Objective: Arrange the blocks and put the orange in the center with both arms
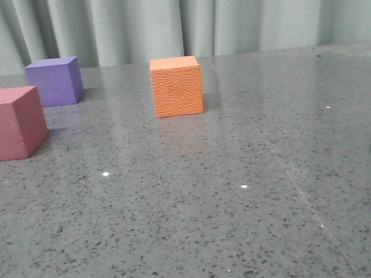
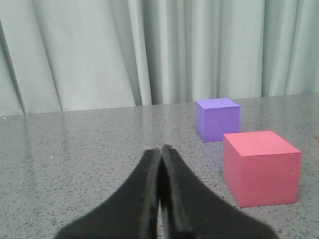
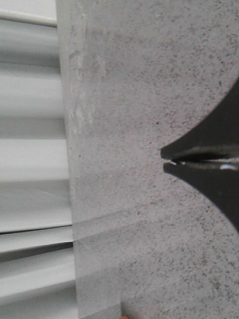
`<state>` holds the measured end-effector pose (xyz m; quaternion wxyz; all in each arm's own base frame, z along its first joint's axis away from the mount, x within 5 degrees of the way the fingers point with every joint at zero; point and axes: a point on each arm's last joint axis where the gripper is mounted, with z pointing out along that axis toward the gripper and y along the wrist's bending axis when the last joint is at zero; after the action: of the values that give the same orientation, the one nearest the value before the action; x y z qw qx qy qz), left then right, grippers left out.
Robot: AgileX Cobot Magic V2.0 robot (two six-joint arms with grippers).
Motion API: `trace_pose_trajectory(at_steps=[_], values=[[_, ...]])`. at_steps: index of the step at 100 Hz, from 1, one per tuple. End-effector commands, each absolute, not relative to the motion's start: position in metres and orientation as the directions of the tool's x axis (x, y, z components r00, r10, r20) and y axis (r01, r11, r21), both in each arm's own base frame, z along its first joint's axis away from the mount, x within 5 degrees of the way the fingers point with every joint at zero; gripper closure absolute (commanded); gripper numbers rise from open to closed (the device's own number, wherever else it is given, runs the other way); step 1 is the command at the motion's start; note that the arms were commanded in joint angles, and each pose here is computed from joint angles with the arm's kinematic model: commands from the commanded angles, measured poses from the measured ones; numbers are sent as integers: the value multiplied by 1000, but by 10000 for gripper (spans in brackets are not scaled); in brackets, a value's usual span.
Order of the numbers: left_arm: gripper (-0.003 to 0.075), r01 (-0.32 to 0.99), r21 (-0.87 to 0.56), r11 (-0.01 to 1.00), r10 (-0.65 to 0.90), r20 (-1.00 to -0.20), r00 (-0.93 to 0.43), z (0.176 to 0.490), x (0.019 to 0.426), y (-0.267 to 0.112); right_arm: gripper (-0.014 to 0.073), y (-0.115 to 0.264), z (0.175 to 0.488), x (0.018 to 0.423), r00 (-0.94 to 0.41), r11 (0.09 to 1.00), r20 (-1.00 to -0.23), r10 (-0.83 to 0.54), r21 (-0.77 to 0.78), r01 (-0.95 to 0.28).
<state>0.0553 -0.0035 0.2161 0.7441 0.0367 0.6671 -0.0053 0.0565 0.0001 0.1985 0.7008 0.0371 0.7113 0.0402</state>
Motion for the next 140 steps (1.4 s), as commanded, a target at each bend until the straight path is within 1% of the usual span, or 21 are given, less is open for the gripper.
trace_pose_trajectory(at_steps=[1, 122, 129, 134, 140], values=[[739, 67, 36, 997, 25, -987, 159, 206, 55, -4, 662, 0, 210, 55, 97, 995, -990, 101, 100, -15], [739, 67, 36, 997, 25, -987, 159, 206, 55, -4, 662, 0, 210, 55, 98, 995, -990, 101, 100, -15], [739, 70, 37, 997, 23, -983, 183, 208, 54, -5, 662, 0, 210, 55, 98, 995, -990, 101, 100, -15], [739, 79, 17, 997, -3, -971, 239, 214, 53, -5, 662, 0, 210, 55, 98, 995, -990, 101, 100, -15], [739, 83, -5, 997, -28, -962, 273, 222, 51, -5, 662, 0, 210, 55, 98, 995, -990, 101, 100, -15]])
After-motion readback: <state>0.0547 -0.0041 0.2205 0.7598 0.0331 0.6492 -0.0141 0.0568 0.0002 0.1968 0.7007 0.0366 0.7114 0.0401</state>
